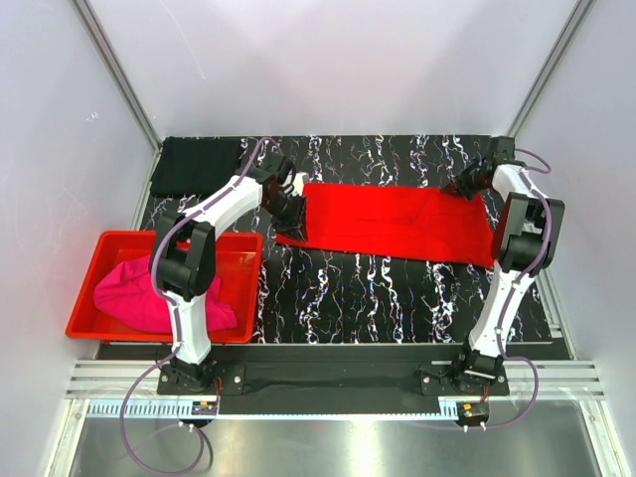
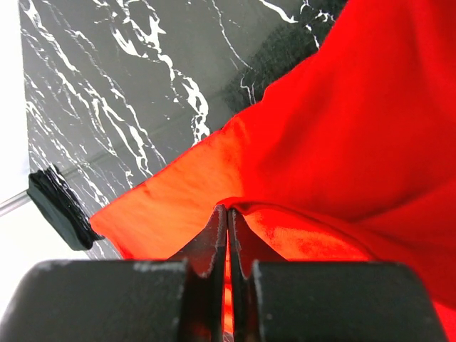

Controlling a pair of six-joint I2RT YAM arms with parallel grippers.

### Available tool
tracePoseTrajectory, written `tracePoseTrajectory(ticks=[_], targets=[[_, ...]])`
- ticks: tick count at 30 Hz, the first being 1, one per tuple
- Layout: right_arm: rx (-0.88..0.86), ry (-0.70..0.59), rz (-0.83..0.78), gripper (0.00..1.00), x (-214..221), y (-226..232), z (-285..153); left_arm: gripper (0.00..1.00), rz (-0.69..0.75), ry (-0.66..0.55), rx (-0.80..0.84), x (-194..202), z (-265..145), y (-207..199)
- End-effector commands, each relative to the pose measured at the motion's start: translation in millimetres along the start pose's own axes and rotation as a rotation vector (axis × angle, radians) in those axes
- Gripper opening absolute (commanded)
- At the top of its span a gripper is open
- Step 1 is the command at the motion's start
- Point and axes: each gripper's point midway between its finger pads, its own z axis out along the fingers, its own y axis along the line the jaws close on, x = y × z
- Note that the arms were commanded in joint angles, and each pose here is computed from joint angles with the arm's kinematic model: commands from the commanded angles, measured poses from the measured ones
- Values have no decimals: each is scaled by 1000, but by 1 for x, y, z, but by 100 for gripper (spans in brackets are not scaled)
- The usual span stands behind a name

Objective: Fold and stack the t-shirts
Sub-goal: Fold the tshirt

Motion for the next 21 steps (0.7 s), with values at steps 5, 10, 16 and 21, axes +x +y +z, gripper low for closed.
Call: tracePoseTrajectory(ticks=[5, 10, 16, 21], targets=[[-53, 53, -21, 7, 1, 18, 12, 32, 21, -50, 31, -8, -13, -8], [-73, 88, -21, 9, 5, 21, 21, 32, 16, -49, 23, -7, -14, -5], [-95, 133, -39, 13, 14, 30, 31, 31, 13, -51, 19, -7, -16, -5], [-98, 142, -43, 15, 12, 32, 34, 31, 7, -52, 13, -7, -17, -3]])
